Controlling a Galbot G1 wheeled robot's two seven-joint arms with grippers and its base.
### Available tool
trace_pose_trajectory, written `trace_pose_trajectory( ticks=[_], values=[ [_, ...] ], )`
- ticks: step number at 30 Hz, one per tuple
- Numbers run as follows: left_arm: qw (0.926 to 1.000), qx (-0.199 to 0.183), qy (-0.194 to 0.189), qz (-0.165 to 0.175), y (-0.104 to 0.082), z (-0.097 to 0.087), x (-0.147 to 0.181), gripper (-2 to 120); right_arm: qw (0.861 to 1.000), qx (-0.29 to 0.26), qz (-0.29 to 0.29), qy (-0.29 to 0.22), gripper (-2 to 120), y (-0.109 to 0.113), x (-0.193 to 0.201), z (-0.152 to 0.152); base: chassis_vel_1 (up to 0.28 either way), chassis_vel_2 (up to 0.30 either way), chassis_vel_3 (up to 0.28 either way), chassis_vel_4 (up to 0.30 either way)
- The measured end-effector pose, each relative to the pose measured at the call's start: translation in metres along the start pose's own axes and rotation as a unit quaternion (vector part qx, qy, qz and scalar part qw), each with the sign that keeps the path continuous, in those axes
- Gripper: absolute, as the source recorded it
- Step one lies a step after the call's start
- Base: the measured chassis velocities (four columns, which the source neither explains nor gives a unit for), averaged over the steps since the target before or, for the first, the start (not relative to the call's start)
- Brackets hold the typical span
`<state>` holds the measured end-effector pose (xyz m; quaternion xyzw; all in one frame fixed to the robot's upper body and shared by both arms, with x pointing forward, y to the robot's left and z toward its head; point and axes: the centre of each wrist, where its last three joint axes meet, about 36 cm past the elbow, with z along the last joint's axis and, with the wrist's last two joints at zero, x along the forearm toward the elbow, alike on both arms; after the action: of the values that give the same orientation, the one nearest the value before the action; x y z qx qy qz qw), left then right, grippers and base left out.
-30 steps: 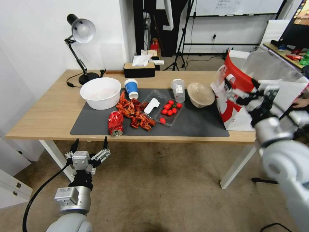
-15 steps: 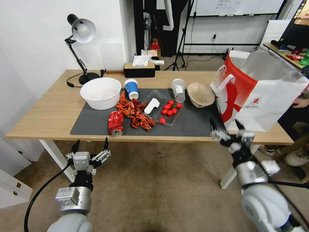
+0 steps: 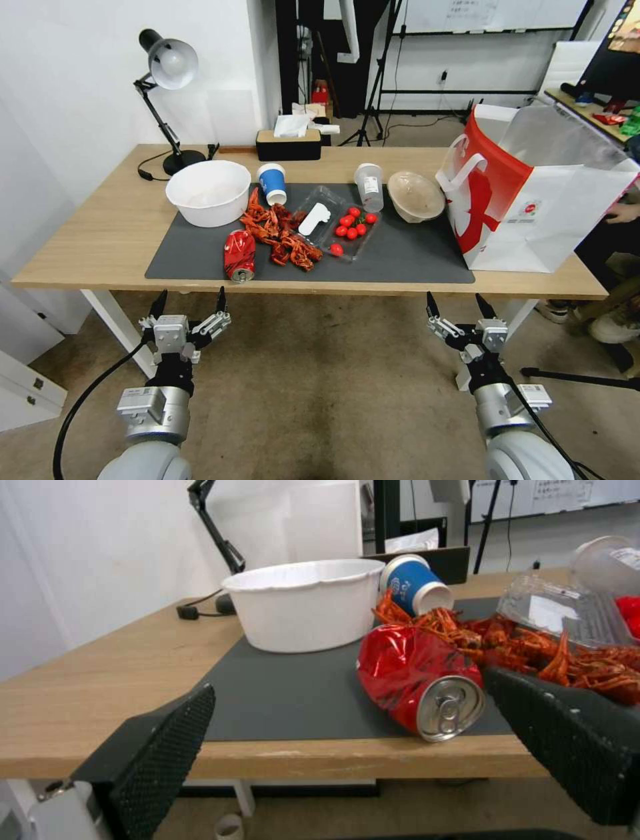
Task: Pick up the trash from the table and place it into the takeout bag.
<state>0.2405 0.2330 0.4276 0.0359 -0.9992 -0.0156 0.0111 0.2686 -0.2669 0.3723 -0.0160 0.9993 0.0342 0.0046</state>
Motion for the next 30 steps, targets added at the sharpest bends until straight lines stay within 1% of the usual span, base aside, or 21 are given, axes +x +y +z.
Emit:
trace_pose_trajectory(
  ticks=[5, 12, 15, 19, 20, 24, 26, 30],
  values=[
    [1.0000, -0.001, 0.000, 0.000, 0.001, 0.000, 0.000, 100, 1.000, -0.001, -0.002, -0.003, 100, 0.004, -0.001, 0.000, 0.000, 0.000, 0.000, 0.000],
    [1.0000, 0.001, 0.003, 0.001, 0.000, 0.002, 0.000, 100, 1.000, 0.002, -0.018, -0.011, 100, 0.015, -0.008, -0.007, 0.000, 0.000, 0.000, 0.000],
    [1.0000, 0.001, 0.003, 0.001, 0.000, 0.002, 0.001, 100, 0.999, 0.005, -0.031, -0.016, 100, 0.024, -0.020, -0.019, 0.000, 0.000, 0.000, 0.000],
    [1.0000, 0.000, 0.003, 0.001, 0.000, 0.002, 0.001, 100, 0.999, 0.008, -0.041, -0.022, 100, 0.030, -0.029, -0.028, 0.000, 0.000, 0.000, 0.000],
    [1.0000, 0.001, 0.002, 0.001, 0.000, 0.001, 0.001, 100, 0.998, 0.008, -0.047, -0.027, 100, 0.033, -0.037, -0.035, 0.000, 0.000, 0.000, 0.000],
    [1.0000, 0.001, 0.001, 0.001, 0.000, 0.000, 0.002, 100, 0.998, 0.002, -0.053, -0.032, 100, 0.040, -0.046, -0.043, 0.000, 0.000, 0.000, 0.000],
    [1.0000, 0.003, -0.002, 0.001, -0.001, -0.002, 0.002, 100, 0.997, -0.001, -0.063, -0.038, 100, 0.050, -0.057, -0.051, 0.000, 0.000, 0.000, 0.000],
    [1.0000, 0.002, -0.001, 0.001, -0.001, -0.002, 0.002, 100, 0.997, 0.000, -0.071, -0.043, 100, 0.057, -0.066, -0.057, 0.000, 0.000, 0.000, 0.000]
  ],
)
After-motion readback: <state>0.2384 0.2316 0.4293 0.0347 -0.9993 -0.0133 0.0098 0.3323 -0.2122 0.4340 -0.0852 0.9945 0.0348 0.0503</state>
